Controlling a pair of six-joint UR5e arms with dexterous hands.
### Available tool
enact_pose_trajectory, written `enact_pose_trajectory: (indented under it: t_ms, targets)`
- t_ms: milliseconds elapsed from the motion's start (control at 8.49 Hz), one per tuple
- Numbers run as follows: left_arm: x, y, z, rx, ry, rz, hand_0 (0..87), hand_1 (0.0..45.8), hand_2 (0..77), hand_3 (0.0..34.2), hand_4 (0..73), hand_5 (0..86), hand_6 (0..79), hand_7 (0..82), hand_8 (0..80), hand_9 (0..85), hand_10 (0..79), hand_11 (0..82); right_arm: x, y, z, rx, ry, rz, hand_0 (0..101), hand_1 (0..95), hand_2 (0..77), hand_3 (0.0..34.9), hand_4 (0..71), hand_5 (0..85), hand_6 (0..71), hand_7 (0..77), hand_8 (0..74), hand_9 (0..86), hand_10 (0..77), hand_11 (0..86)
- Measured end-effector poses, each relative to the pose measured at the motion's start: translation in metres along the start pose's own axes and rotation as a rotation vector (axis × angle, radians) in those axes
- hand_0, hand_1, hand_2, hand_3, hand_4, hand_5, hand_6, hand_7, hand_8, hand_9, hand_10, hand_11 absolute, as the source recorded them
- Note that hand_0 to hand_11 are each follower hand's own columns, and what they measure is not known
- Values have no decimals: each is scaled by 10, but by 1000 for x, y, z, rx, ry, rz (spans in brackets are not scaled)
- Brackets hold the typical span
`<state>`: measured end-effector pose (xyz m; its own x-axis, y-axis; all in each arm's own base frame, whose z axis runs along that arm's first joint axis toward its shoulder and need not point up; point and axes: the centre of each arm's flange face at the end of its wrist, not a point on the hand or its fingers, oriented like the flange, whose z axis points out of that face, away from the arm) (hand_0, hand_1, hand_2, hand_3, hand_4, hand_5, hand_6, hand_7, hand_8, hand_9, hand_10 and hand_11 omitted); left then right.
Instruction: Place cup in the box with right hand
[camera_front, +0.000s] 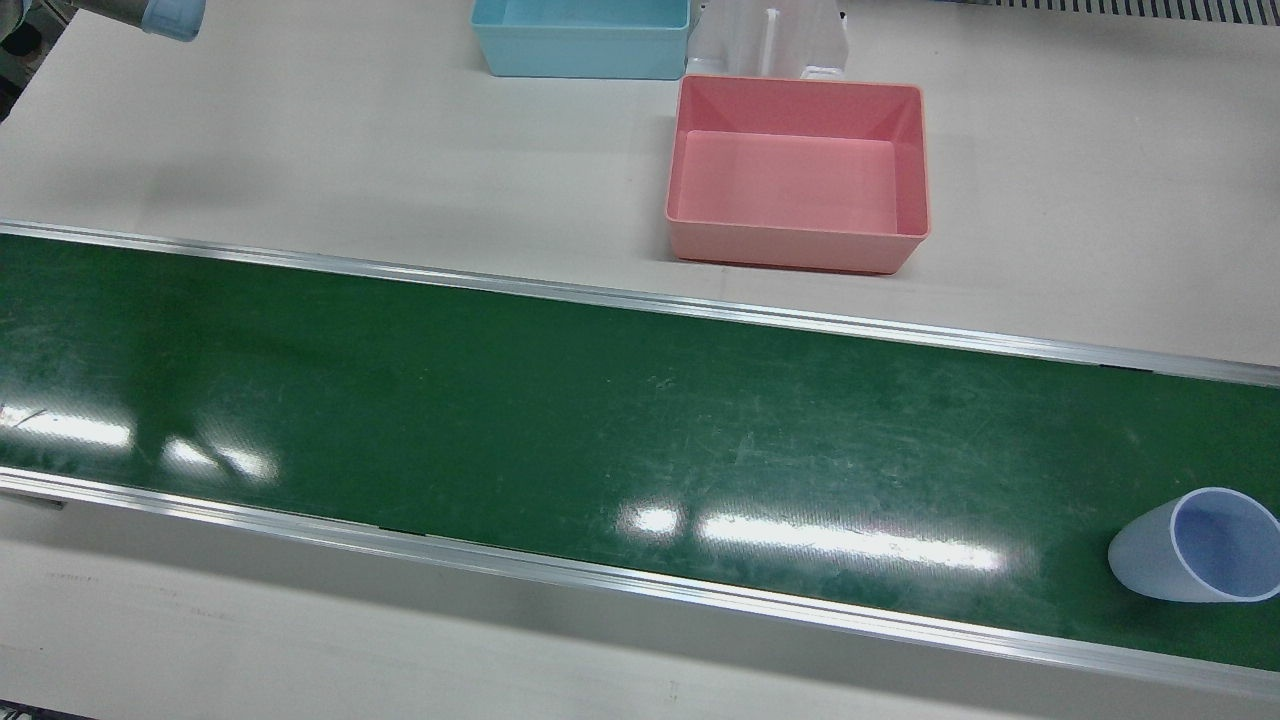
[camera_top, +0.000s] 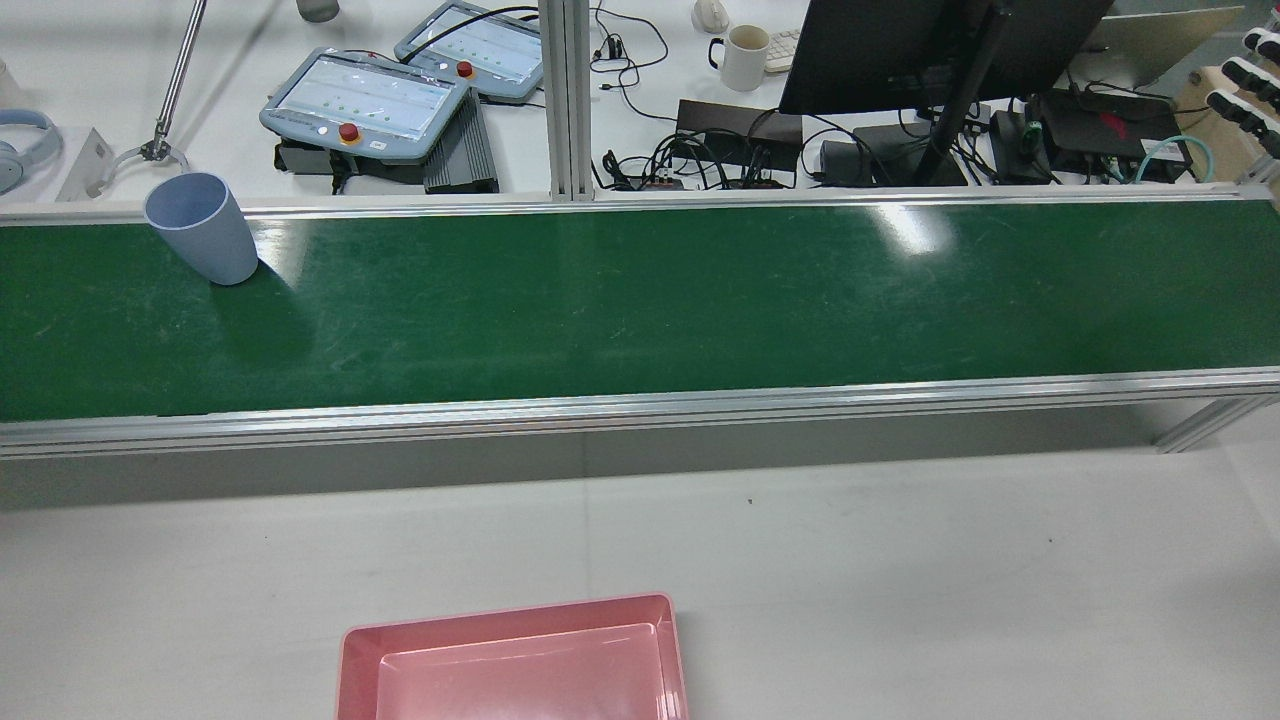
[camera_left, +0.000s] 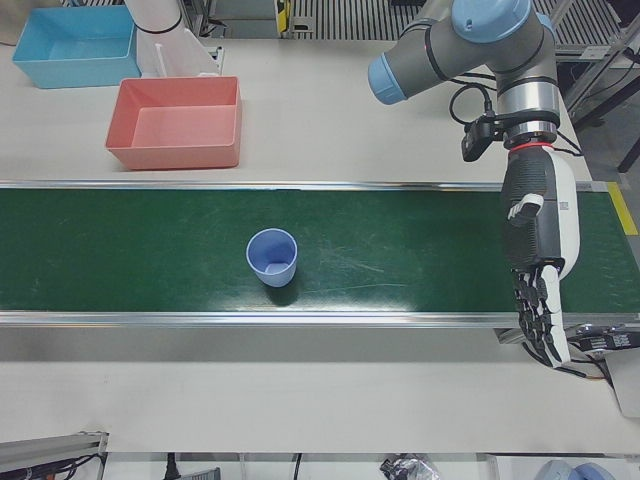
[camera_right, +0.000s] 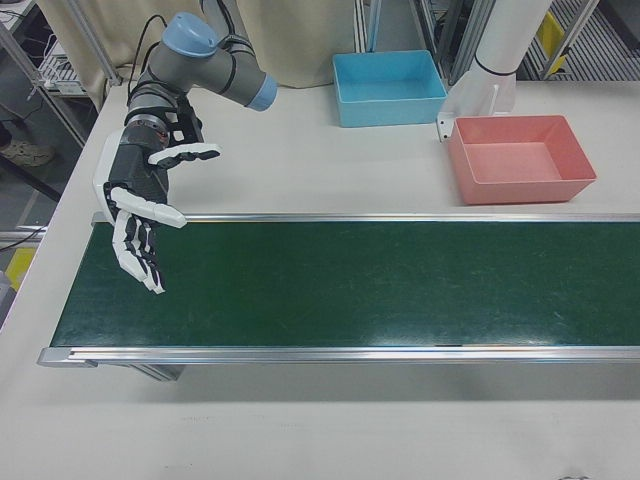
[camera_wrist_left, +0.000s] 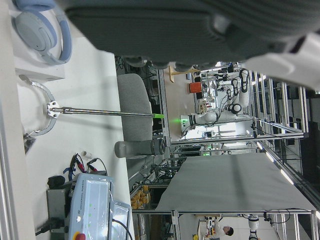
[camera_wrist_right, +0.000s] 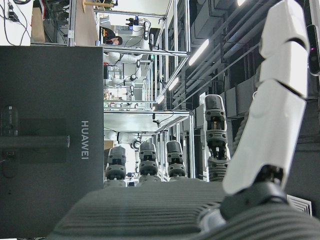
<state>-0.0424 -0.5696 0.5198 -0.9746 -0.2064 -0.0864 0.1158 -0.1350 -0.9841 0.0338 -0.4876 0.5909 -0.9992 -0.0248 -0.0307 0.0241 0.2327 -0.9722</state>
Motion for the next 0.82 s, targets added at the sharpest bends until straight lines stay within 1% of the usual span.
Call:
enact_pose_trajectory:
  t_ms: [236,707,825]
  targets:
    - [0,0,0,0,0,0,0,5,5,0,0,0,0,0,0,5,0,0,0,0,0,-1,0,0,508,175,120,93,245,65,44,229,104,142,87,136]
    - [0,0,0,0,0,0,0,5,5,0,0,0,0,0,0,5,0,0,0,0,0,-1,0,1,509,175,120,93,251,65,44,229,104,142,87,147]
    - [0,0,0,-1,0,0,0,5,5,0,0,0,0,0,0,5,0,0,0,0,0,-1,0,1,509,175,120,81,267,60,44,229,120,153,87,147]
